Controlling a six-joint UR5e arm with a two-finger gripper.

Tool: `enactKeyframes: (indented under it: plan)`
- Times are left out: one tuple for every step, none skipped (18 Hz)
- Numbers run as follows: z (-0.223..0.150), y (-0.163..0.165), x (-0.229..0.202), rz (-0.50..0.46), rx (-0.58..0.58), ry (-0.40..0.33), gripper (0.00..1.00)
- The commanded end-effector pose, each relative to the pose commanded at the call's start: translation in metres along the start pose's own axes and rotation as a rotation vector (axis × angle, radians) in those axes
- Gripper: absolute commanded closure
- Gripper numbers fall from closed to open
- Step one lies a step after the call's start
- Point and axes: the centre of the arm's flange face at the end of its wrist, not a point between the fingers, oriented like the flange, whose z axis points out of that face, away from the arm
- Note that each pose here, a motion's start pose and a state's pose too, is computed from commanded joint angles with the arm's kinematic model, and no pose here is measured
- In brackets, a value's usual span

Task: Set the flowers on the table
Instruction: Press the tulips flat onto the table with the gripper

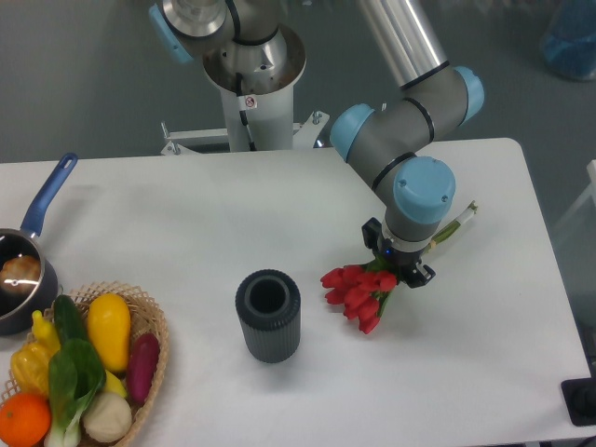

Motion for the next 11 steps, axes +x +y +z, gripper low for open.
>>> enactKeyframes:
  plan:
    - [0.0007, 0.0000, 0.0005, 0.000, 0.000, 0.002, 0.45]
    - [0.0008, 0.0000, 0.0006, 0.000, 0.000, 0.003, 0.45]
    - [0.0008, -0.0009, 0.0009, 0.002, 0.000, 0.003, 0.45]
    - [0.0015, -0.0008, 0.0014, 0.002, -0.001, 0.004, 0.44]
    - [0.0015, -0.0008, 0.0014, 0.002, -0.001, 0.004, 0.44]
    - [0.0015, -0.0008, 0.0014, 0.002, -0.001, 0.004, 0.43]
    - [0.0021, -0.0008, 0.0018, 0.002, -0.001, 0.006, 0.43]
    - [0.0035, -0.0007, 0.0028, 0.002, -0.001, 0.009, 0.43]
    - [0.0041, -0.0007, 0.0032, 0.002, -0.001, 0.011, 0.43]
    - [0.0041, -0.0007, 0.0032, 0.002, -0.001, 0.011, 0.41]
    - [0.0041, -0.0007, 0.0032, 0.002, -0.001, 0.011, 0.39]
